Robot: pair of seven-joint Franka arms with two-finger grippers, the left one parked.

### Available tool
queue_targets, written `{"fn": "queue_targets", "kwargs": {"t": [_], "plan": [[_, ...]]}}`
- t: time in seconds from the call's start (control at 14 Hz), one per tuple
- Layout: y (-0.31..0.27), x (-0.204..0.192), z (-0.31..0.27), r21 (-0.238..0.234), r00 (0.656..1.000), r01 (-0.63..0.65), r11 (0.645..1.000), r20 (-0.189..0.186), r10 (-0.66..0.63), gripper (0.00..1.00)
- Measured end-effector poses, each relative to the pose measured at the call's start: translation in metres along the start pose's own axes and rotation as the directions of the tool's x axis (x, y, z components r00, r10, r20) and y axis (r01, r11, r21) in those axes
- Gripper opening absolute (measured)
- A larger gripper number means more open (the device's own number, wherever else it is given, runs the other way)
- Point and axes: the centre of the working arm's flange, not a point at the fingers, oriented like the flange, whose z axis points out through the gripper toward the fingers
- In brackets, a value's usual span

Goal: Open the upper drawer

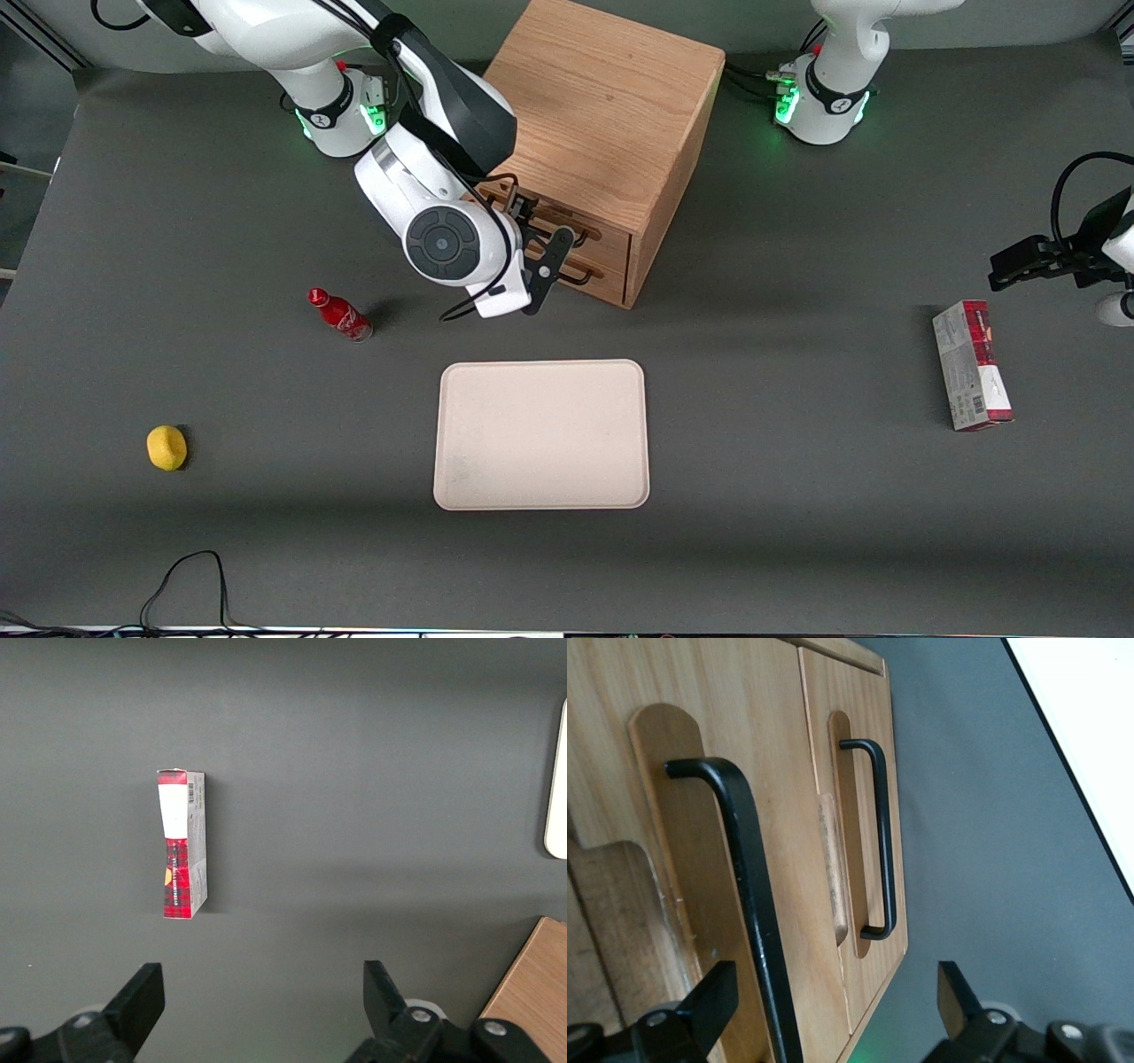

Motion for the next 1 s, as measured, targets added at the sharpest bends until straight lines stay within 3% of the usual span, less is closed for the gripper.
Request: {"fn": "queue_targets", "kwargs": {"t": [0.29, 1.0], "plan": [[-0.001, 0.009, 0.007, -0.009, 0.999, 0.026, 1.000, -0.020, -0.026, 1.00], [0.008, 0.016, 0.018, -0.008, 0.997, 0.068, 0.998, -0.029, -0.068, 1.00]]}}
